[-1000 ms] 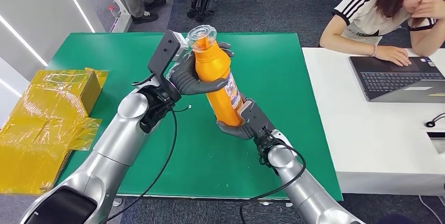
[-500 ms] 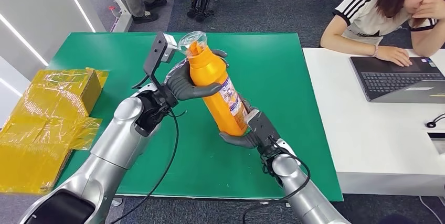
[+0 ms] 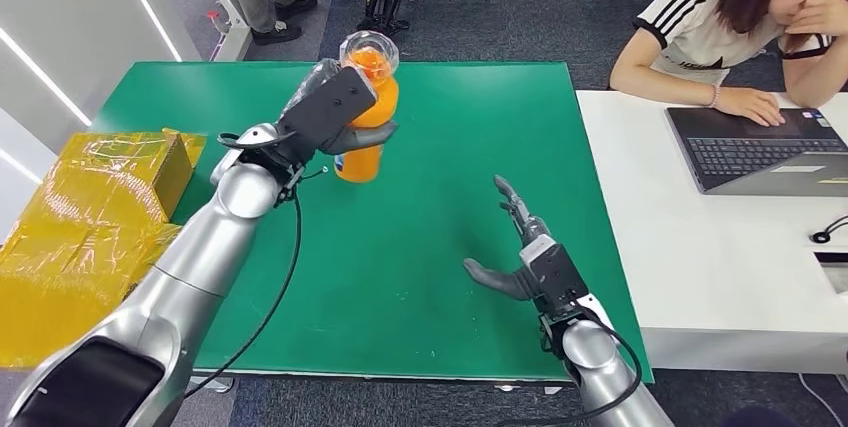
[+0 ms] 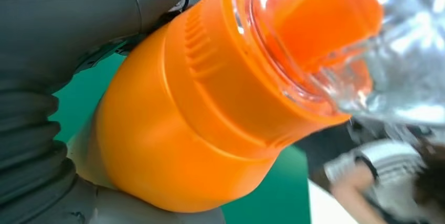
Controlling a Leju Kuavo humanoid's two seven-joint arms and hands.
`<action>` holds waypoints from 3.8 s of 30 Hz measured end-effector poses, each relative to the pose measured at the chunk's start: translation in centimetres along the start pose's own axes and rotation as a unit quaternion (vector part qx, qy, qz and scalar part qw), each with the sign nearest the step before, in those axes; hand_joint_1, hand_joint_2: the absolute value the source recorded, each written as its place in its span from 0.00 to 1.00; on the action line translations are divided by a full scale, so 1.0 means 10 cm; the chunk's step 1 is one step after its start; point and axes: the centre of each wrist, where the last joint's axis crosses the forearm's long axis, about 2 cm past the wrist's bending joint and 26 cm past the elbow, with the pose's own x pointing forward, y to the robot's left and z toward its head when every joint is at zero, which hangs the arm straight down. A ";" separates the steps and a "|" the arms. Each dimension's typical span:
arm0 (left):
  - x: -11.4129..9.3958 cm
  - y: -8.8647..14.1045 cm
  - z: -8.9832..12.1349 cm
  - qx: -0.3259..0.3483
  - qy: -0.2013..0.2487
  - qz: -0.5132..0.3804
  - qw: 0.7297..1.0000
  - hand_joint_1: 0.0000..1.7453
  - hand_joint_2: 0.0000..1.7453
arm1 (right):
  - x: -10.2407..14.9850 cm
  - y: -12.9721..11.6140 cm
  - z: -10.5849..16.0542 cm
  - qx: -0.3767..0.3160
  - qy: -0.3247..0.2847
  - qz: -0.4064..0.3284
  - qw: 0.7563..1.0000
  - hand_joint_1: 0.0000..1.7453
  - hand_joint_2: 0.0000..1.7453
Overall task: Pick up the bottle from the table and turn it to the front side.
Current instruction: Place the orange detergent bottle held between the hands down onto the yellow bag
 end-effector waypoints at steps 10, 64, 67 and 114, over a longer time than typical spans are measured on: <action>-0.62 1.34 0.84 -0.016 0.008 -0.427 0.904 1.00 1.00 | 0.43 -0.34 0.68 -0.076 -0.122 0.015 0.990 0.00 1.00; -1.44 -0.28 2.18 -0.249 0.144 -0.428 0.857 1.00 1.00 | 1.18 -0.48 0.76 -0.076 -0.253 0.044 0.963 0.00 1.00; -1.45 -0.28 2.12 -0.260 0.168 -0.429 0.849 1.00 1.00 | 1.18 -0.49 0.72 -0.073 -0.251 0.043 0.964 0.00 1.00; -1.67 0.10 2.09 -0.361 0.369 -0.480 0.709 0.00 1.00 | 1.04 -0.34 0.70 -0.064 -0.217 0.034 0.973 0.00 1.00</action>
